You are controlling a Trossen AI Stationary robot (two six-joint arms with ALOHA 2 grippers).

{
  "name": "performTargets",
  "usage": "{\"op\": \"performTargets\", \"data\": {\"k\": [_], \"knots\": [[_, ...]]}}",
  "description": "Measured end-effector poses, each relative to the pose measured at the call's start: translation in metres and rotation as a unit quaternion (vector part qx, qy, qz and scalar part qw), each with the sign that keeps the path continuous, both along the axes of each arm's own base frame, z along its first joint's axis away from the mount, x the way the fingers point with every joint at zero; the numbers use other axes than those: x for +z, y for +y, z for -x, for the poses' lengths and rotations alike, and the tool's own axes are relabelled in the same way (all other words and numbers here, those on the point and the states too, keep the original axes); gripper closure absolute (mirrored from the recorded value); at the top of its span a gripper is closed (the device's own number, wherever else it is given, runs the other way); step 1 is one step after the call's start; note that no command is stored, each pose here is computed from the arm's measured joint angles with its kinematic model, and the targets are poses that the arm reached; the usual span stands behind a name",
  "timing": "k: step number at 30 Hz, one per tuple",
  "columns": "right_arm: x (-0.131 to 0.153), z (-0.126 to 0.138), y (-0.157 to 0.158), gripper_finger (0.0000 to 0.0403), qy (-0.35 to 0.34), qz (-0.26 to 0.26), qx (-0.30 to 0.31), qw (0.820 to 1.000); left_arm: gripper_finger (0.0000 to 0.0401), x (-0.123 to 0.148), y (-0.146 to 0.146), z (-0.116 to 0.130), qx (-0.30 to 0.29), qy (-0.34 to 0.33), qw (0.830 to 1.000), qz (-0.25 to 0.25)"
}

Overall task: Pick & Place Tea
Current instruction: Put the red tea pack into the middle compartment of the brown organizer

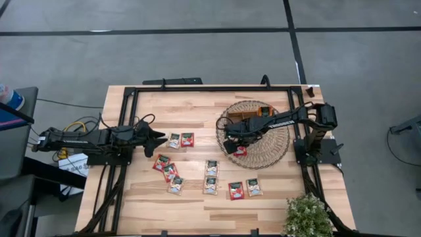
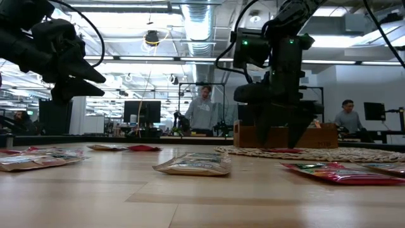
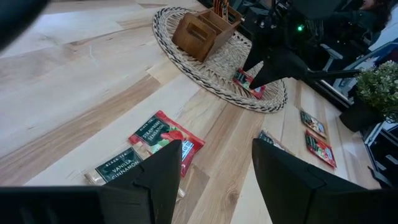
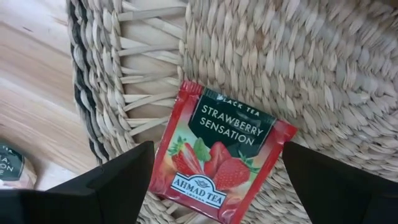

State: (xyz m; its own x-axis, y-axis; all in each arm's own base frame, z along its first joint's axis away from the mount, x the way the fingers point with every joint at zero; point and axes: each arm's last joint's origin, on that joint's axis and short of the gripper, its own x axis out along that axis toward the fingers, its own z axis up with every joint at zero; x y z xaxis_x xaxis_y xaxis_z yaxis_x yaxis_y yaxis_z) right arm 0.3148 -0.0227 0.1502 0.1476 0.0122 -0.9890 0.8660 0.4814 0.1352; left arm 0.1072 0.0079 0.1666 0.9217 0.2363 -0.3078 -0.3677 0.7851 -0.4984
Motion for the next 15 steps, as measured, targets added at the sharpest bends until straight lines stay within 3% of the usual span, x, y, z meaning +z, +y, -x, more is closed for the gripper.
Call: {"op": "performTargets", "data": {"k": [15], "knots": [[0.0013,-0.0073,0.0034,0.0055,-0.036,0.023,0.013,0.999,0.0213,0.0,0.0,0.0,0.0,0.0,1.0,0.0]]}}
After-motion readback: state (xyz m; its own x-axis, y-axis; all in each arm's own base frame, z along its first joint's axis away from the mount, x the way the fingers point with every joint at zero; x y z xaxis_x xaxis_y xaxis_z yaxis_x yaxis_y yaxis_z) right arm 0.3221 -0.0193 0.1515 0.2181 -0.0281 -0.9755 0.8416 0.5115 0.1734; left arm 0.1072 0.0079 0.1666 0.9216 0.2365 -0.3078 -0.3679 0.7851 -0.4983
